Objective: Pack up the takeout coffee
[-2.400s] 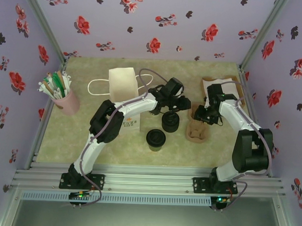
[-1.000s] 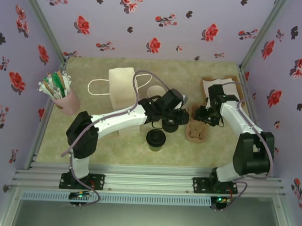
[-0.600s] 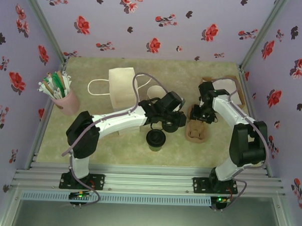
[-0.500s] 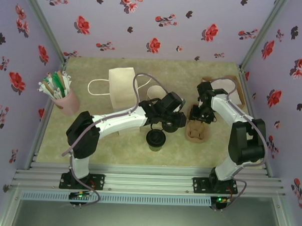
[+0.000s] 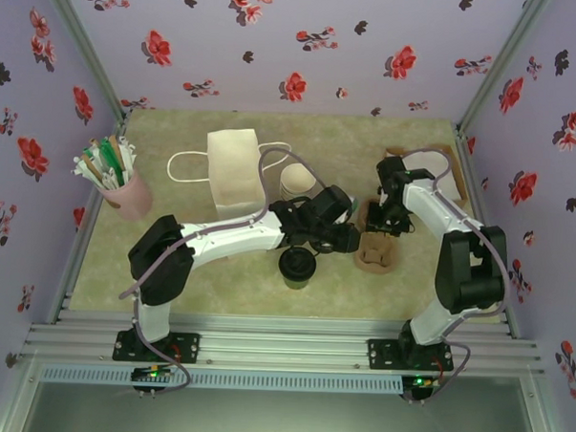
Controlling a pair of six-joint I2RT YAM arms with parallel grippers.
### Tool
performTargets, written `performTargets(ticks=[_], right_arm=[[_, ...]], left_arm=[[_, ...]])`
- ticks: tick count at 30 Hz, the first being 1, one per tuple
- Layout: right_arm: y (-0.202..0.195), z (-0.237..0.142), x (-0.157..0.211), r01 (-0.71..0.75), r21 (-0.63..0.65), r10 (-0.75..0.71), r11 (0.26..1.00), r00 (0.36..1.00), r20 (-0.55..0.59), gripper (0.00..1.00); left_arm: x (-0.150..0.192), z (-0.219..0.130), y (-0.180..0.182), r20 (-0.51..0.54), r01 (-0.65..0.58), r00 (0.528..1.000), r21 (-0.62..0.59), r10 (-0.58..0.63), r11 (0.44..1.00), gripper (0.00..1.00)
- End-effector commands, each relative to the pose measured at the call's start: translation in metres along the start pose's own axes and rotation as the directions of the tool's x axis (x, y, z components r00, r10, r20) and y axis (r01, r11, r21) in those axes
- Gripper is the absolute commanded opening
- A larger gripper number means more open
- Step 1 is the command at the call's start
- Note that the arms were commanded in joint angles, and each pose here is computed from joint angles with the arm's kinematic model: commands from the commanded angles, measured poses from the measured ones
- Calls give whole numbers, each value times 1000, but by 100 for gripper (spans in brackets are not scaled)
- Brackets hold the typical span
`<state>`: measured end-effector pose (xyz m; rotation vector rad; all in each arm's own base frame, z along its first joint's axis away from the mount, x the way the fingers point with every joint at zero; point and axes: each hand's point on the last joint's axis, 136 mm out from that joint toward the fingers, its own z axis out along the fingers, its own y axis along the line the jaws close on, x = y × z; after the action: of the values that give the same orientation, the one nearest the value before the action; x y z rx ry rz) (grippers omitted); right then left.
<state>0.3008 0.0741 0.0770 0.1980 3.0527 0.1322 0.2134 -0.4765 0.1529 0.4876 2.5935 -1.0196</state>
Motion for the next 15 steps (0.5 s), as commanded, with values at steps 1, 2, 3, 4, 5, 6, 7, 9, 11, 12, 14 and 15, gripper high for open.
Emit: performTargets(ticks=[1, 2, 3, 4, 5, 6, 7, 9, 11, 12, 14, 15], right_arm=[[-14, -3, 9, -20, -5, 20, 1000, 999, -32, 35], [-15, -3, 10, -30, -18, 29, 999, 999, -32, 35], [-15, -3, 10, -40, -31, 39, 999, 999, -30, 35], [-16, -4, 10, -47, -39, 46, 998, 999, -27, 36], [-17, -5, 10, -51, -46, 50, 998, 998, -25, 36], [-17, -5, 10, -58, -52, 57, 997, 998, -27, 36], [-17, -6, 10, -61, -62, 59, 996, 998, -26, 36], [-17, -7, 9, -69, -78, 67, 995, 997, -24, 36], [-16, -7, 8, -74, -91, 72, 993, 997, -24, 36], [-16, -7, 8, -75, -92, 73, 993, 997, -24, 36], [-17, -7, 8, -77, -91, 75, 993, 997, -27, 36], [-17, -7, 8, -79, -93, 76, 993, 997, -26, 36]], left_arm=[[10, 15, 1, -29, 26, 999, 18, -26, 999, 22], [11, 17, 0, -35, 31, 999, 25, -30, 999, 22], [13, 19, 0, -42, 36, 998, 29, -35, 999, 22], [14, 21, 0, -46, 40, 998, 31, -38, 999, 23], [16, 23, 0, -52, 45, 998, 36, -43, 998, 24], [18, 26, 1, -59, 52, 997, 39, -49, 998, 24], [19, 27, 1, -62, 58, 997, 43, -55, 997, 24], [21, 31, 2, -72, 67, 995, 49, -63, 997, 26], [24, 35, 3, -84, 80, 994, 60, -74, 995, 27], [24, 38, 2, -89, 89, 993, 68, -83, 994, 27], [28, 44, 4, -104, 105, 990, 75, -97, 992, 27], [29, 46, 5, -110, 115, 988, 81, -106, 990, 27]])
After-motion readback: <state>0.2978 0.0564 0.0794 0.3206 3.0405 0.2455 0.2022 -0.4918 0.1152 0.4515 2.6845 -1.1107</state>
